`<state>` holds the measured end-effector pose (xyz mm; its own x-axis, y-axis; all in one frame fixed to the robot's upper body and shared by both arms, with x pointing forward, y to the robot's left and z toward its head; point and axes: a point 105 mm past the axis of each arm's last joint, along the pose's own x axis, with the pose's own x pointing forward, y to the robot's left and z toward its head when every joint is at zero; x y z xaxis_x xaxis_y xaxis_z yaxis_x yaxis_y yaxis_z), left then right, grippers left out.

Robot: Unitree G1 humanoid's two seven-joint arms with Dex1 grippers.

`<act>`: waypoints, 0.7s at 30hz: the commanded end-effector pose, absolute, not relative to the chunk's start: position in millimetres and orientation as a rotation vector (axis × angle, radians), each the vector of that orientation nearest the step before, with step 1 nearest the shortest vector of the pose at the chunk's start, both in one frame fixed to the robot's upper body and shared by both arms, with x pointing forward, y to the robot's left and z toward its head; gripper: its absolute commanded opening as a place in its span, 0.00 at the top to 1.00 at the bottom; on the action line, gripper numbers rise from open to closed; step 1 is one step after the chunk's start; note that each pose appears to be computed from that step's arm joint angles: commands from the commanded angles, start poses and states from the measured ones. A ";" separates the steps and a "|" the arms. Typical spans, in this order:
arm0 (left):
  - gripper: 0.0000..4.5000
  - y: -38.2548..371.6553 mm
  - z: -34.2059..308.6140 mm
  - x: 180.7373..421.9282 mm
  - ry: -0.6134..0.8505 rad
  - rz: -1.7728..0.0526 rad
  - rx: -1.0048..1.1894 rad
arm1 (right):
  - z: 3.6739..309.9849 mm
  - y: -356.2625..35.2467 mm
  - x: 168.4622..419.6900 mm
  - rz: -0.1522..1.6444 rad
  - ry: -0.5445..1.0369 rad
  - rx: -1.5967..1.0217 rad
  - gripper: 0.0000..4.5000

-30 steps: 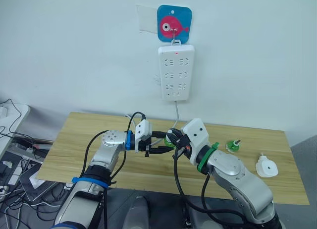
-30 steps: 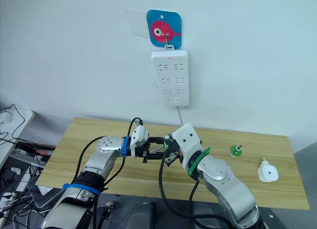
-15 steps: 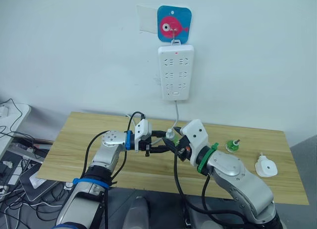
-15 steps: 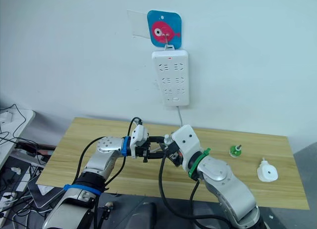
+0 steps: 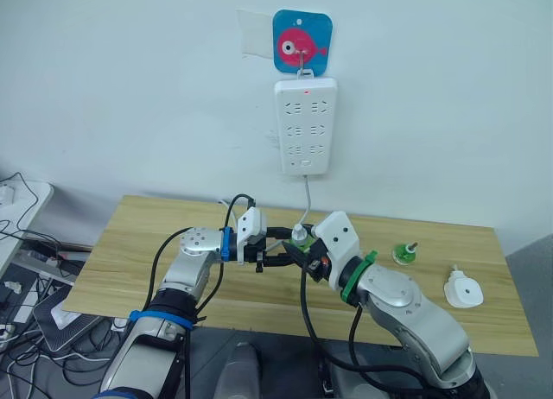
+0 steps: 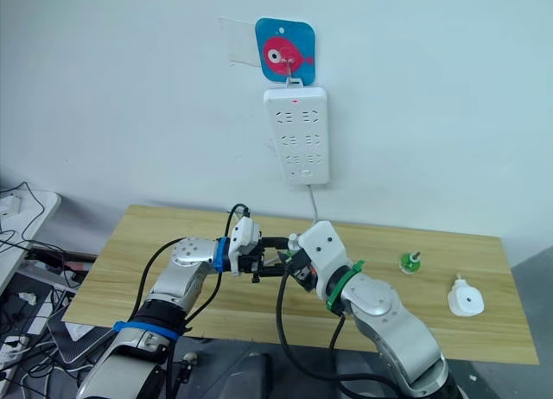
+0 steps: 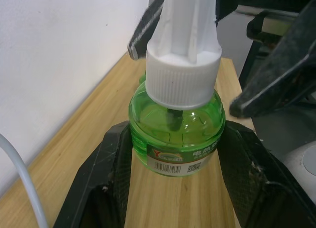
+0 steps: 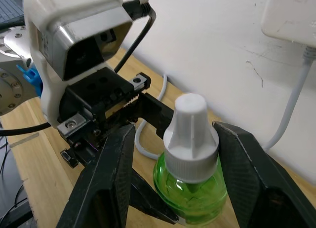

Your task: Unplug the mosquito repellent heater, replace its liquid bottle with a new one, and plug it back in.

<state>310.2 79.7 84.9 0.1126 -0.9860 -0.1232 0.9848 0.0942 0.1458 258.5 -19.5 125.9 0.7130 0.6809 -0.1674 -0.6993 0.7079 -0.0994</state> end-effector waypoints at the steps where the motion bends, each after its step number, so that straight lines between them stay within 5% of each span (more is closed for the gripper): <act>1: 0.52 74.2 97.2 308.8 -0.067 -1.470 0.219 | 131.9 -18.7 256.3 0.781 0.084 -0.163 0.51; 5: 0.52 72.0 98.1 308.4 -0.069 -1.473 0.219 | 130.8 -20.3 258.0 0.773 0.079 -0.176 0.76; 13: 0.52 70.2 97.4 301.1 -0.060 -1.509 0.224 | 133.9 -18.2 253.1 0.809 0.064 -0.154 0.76; 21: 0.52 65.5 89.8 281.7 -0.044 -1.733 0.346 | 133.2 0.4 222.6 1.318 0.093 -0.256 0.76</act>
<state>290.2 82.9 83.0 -0.0442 -0.9787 -0.2004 0.9812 -0.0803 0.1757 248.4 -20.7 121.4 0.4640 0.8459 -0.2631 -0.8856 0.4354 -0.1619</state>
